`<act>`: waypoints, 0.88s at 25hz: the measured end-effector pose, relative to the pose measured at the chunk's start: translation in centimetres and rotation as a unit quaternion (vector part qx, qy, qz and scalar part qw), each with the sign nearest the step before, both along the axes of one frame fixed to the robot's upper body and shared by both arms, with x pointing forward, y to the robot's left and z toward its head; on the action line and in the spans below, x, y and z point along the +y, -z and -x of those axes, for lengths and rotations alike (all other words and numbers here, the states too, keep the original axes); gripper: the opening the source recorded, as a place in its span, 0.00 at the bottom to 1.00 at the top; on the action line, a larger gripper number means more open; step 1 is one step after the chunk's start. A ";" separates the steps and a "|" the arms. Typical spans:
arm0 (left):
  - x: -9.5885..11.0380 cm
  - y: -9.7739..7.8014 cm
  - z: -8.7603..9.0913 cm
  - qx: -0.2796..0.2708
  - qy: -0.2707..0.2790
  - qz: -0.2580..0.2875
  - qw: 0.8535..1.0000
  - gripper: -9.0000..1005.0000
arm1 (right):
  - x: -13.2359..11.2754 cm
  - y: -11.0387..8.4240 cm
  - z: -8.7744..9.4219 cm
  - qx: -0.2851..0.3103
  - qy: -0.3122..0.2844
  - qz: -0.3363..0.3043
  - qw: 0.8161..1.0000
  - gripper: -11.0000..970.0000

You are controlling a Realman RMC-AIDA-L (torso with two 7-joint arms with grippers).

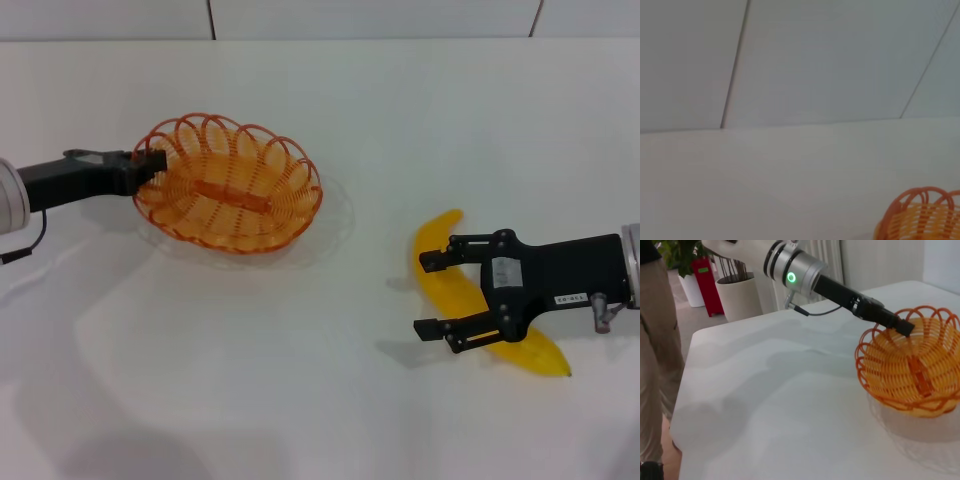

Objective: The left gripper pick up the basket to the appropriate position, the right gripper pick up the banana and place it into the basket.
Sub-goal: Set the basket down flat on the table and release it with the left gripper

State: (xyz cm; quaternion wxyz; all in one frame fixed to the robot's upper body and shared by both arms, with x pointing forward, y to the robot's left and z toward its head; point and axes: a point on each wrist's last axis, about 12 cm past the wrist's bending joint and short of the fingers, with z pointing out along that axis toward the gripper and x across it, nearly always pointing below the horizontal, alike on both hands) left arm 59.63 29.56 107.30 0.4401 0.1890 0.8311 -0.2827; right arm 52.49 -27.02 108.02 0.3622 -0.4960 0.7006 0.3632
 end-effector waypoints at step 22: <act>0.0 2.1 1.2 0.035 -0.038 0.030 0.998 0.14 | 0.2 0.0 -0.1 0.002 -0.003 -0.002 1.000 0.91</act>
